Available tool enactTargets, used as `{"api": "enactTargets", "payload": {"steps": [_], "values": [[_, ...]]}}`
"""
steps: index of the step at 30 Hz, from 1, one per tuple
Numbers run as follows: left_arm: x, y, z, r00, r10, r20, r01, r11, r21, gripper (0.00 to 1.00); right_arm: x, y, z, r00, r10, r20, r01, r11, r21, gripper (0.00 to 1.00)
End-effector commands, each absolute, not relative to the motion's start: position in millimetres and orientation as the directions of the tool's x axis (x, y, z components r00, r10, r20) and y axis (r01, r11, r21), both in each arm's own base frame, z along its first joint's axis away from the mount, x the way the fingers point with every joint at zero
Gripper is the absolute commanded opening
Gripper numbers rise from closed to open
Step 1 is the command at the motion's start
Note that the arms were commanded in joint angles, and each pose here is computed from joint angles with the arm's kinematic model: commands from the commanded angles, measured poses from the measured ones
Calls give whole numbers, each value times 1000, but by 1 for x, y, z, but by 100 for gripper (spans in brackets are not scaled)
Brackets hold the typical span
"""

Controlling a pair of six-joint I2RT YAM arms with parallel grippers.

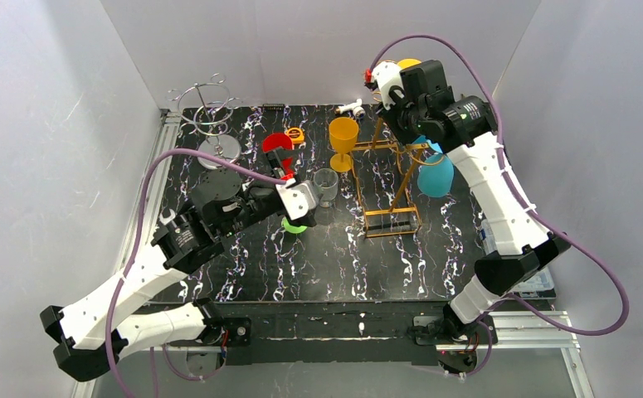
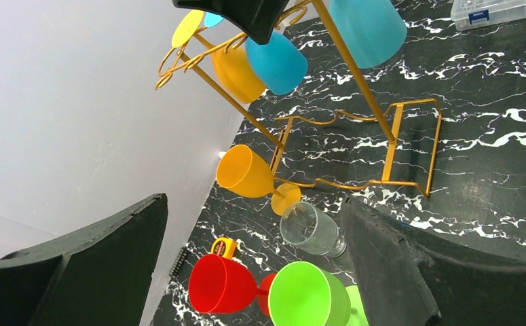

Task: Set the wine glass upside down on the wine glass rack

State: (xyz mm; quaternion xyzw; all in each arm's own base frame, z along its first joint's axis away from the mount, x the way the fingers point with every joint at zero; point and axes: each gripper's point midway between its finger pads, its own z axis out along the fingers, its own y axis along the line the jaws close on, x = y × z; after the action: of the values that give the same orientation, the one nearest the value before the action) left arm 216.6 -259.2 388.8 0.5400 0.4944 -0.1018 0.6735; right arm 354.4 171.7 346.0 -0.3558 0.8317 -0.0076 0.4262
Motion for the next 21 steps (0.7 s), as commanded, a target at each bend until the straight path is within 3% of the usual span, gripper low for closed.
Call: {"api": "enactTargets", "payload": {"steps": [1,8,13,16,19,21], "values": [[214,-254,411,507,364,-781,656,424,624,98,361,168,356,-321,-633,-704,-585,717,-378,31],[214,-252,412,509,369,-778,651,426,628,98,376,155,364,-275,-698,-662,-539,682,-495,31],[216,-255,412,508,363,-781,652,430,624,98,376,162,372,-255,-677,-691,-549,689,-472,34],[217,-256,411,501,360,-787,656,435,617,98,373,168,367,-262,-661,-703,-571,693,-440,47],[224,-258,408,503,372,-780,637,451,626,98,372,170,363,-276,-654,-704,-574,700,-425,68],[232,-262,406,508,384,-771,620,458,637,98,371,170,363,-281,-649,-707,-571,705,-420,77]]}}
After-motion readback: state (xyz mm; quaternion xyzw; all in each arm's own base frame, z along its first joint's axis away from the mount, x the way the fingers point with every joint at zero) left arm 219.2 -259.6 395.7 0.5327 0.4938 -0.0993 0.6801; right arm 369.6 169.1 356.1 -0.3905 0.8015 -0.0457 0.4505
